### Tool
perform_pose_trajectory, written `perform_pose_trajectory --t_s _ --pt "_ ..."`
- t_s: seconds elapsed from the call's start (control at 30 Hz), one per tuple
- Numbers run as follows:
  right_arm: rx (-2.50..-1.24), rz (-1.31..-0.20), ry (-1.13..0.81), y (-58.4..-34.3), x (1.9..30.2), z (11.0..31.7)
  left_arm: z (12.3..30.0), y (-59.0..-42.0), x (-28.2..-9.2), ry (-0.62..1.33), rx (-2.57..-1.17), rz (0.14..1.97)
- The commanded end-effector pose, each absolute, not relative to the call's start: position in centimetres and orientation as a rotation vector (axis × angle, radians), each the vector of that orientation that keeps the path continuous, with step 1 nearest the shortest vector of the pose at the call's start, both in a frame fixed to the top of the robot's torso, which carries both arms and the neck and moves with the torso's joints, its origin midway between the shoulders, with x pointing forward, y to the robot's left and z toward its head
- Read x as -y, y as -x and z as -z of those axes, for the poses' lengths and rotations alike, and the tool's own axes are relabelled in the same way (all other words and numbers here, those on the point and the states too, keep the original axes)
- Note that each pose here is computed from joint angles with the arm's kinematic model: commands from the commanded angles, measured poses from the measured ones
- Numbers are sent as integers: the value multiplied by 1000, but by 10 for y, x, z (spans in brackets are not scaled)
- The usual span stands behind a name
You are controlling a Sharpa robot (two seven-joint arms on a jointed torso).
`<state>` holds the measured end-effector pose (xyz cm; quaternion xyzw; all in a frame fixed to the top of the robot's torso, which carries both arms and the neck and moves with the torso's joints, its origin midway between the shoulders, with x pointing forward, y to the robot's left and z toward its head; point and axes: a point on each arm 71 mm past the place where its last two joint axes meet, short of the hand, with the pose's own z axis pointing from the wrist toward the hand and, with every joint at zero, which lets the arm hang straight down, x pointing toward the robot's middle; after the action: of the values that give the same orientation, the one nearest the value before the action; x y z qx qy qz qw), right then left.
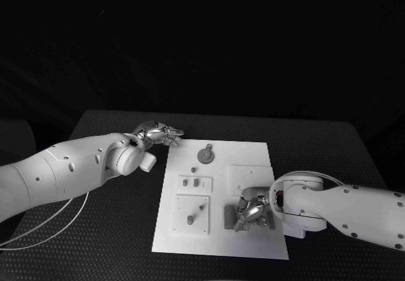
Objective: Assemble the parts on the task board
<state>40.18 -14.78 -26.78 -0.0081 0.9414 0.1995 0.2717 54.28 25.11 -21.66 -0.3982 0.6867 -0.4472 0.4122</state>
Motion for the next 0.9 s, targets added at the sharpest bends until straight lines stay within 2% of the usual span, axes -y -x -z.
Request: perform_pose_trajectory --t_s 0.03,0.2,0.9 --pt "-2515 -498 13 -405 151 268 216 -542 -249 996 -1735 1146" --pt "-2548 -489 40 -402 150 270 216 -542 -248 996 -1739 1147" --pt "-2497 -440 46 -406 151 272 216 -541 -246 986 -1741 1161"
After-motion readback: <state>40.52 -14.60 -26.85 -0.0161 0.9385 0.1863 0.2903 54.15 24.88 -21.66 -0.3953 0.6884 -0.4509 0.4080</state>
